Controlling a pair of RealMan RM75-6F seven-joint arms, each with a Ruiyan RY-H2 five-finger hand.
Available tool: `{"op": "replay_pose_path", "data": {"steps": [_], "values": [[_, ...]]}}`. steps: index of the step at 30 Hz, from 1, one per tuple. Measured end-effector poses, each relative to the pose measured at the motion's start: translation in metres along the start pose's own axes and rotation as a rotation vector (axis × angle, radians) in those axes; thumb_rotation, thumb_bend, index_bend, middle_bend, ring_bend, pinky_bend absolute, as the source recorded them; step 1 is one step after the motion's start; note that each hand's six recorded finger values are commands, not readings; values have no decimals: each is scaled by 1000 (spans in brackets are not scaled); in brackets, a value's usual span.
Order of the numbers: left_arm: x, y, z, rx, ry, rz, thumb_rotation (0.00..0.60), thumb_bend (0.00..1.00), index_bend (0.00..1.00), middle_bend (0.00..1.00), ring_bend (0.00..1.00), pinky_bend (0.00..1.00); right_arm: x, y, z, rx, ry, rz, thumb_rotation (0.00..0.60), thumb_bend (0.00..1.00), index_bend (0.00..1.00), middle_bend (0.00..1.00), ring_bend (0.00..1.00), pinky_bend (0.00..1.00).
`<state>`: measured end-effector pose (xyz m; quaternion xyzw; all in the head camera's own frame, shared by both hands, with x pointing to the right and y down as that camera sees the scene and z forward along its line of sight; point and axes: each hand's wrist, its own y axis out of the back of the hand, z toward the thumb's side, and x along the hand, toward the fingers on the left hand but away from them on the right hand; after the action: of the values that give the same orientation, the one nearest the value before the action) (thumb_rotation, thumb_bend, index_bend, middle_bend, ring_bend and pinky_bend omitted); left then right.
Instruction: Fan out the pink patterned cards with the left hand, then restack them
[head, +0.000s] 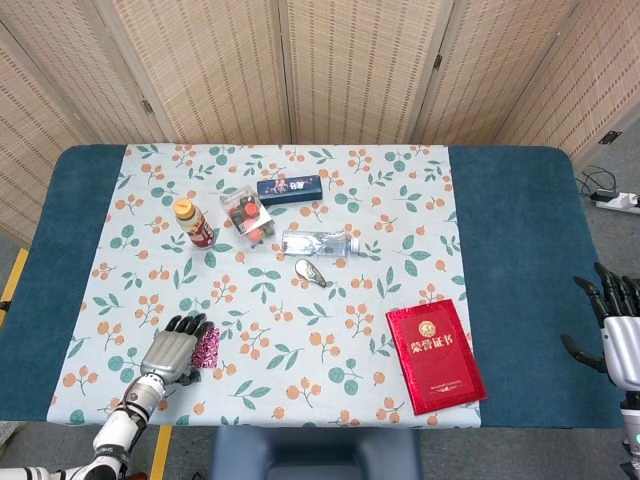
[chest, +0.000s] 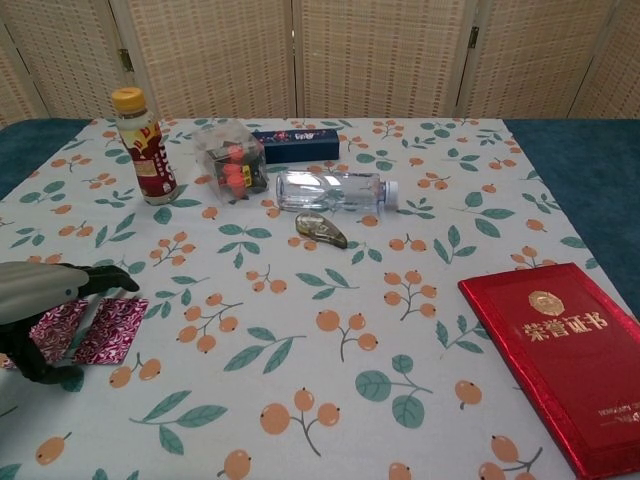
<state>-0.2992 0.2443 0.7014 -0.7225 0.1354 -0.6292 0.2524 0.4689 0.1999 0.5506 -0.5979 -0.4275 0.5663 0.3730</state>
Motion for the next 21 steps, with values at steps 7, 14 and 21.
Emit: {"op": "replay_pose_path", "data": {"steps": [7, 14, 21], "values": [[4, -1, -1, 7, 20, -3, 600, 341, 135, 0, 0, 0, 0, -1, -1, -1, -3, 6, 600, 270, 141, 0, 0, 0], [6, -2, 0, -1, 25, -1, 600, 349, 202, 0, 0, 0, 1, -2, -2, -1, -5, 10, 600, 270, 141, 0, 0, 0], [3, 1, 2, -17, 16, 30, 600, 354, 249, 0, 0, 0, 1, -2, -2, -1, -5, 10, 600, 270, 140, 0, 0, 0]]}}
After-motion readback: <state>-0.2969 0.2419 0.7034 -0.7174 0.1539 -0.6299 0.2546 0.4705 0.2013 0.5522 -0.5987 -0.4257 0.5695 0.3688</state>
